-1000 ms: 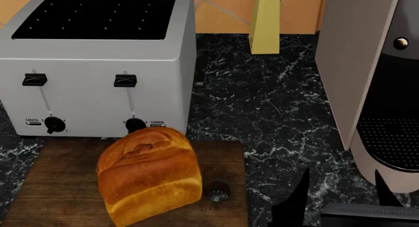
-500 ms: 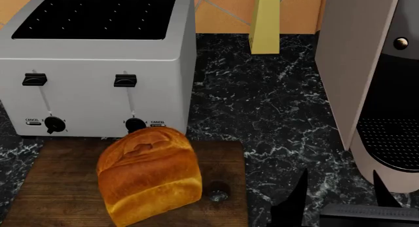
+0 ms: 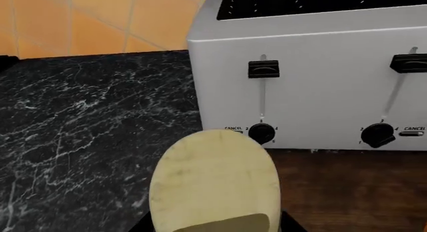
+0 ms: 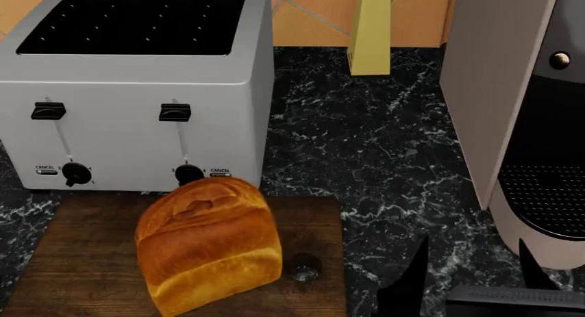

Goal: Pick up the wedge of cheese and place it on the slice of bread to prepare a simple cheese on bread dish.

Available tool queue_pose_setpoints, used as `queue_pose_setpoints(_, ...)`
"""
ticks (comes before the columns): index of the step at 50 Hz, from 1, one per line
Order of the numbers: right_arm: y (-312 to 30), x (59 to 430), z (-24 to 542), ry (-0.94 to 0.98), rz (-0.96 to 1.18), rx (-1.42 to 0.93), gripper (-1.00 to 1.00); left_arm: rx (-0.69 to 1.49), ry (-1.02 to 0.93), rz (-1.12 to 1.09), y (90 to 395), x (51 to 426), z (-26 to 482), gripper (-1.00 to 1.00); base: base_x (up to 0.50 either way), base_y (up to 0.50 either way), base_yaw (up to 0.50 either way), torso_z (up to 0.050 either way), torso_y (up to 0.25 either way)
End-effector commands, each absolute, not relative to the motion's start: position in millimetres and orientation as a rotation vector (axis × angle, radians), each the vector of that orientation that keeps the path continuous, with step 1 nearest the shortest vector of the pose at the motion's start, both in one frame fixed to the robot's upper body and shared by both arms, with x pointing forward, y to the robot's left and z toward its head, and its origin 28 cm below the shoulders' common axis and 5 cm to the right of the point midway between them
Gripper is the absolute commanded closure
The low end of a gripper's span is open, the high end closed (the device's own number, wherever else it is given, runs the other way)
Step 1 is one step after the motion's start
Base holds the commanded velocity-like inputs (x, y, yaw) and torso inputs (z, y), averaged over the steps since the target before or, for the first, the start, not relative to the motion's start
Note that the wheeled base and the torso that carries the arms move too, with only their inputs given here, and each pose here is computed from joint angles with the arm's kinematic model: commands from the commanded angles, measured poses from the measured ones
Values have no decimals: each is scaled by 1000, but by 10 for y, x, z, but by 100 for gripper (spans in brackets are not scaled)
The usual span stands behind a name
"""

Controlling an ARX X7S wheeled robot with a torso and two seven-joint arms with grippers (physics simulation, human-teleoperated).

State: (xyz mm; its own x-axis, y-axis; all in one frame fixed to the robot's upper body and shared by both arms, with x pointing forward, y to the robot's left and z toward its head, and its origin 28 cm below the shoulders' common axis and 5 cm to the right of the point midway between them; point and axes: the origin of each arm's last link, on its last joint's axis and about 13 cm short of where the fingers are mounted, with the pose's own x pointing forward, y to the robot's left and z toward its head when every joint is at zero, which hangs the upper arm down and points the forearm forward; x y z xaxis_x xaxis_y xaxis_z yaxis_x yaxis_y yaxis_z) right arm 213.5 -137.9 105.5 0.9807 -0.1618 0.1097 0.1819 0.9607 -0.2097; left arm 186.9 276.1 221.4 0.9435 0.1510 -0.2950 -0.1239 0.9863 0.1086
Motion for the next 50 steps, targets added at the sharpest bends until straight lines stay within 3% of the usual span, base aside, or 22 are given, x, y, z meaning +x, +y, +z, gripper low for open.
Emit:
queue_pose_setpoints(1, -1378, 2137, 1059, -92, -173, -221, -100, 64, 294, 145, 2741, 1860, 2271, 100, 0, 0, 0, 0, 0)
queue_pose_setpoints(32, -1376, 2138, 1075, -89, -171, -219, -100, 117, 279, 39, 2581, 1955, 2539, 100, 0, 0, 0, 0, 0)
queue_pose_setpoints(50, -1375, 2138, 1052, -89, -171, -225, -100, 109, 289, -214, 2410, 2262, 2813, 100, 0, 0, 0, 0, 0)
